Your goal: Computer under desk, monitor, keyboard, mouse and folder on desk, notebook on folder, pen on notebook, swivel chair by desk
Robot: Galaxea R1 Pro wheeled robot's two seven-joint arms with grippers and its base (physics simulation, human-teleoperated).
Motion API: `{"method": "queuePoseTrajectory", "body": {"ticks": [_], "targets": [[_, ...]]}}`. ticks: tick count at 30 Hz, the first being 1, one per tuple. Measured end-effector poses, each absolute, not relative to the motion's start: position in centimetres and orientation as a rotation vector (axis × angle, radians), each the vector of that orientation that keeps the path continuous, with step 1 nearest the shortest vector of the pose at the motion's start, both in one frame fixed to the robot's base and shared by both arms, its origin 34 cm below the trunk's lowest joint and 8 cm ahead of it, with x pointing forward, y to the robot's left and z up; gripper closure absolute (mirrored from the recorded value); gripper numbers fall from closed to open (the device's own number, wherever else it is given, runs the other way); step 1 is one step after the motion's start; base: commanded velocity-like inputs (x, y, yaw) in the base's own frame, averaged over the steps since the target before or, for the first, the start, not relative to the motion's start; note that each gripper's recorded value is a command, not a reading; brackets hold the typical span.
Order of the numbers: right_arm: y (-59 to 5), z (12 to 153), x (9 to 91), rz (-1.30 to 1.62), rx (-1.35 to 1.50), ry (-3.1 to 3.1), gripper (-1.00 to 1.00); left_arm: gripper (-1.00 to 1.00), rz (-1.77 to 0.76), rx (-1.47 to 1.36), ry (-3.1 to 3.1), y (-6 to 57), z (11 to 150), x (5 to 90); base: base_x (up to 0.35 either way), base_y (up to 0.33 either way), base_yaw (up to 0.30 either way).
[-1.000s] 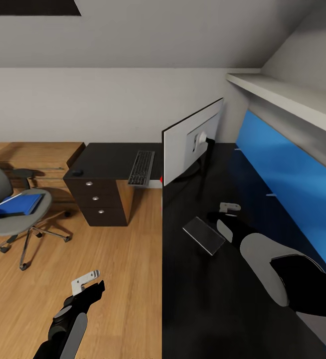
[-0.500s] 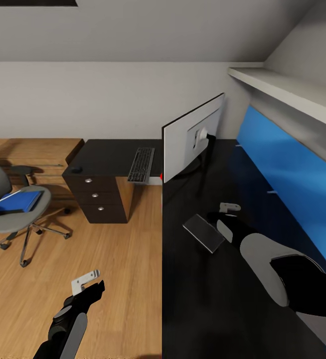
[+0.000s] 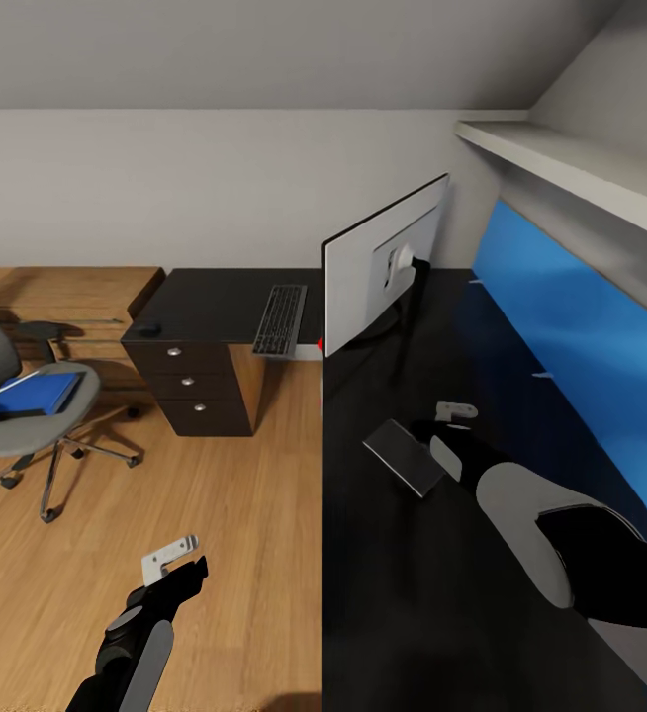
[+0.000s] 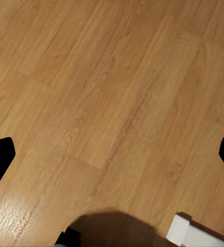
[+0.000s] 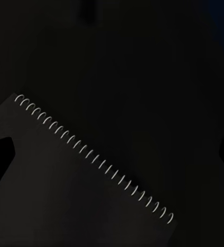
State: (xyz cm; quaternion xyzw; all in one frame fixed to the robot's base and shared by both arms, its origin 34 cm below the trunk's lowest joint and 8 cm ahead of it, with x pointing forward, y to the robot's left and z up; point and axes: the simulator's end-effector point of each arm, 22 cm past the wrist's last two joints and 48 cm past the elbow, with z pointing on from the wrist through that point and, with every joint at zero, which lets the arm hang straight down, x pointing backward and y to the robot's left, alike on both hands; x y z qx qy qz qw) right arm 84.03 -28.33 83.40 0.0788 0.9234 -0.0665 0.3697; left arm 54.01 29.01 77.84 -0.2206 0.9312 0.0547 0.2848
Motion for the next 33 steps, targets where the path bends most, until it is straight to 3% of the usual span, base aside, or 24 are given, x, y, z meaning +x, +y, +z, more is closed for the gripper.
{"method": "queuePoseTrajectory", "body": {"ticks": [33], "targets": [[-28.3,79.4,82.8,-0.178,0.199,2.429,-1.00,-1.00,0.165,-0.592,2.540,29.0,75.7,52.8,0.000,0.000,0.000]]}}
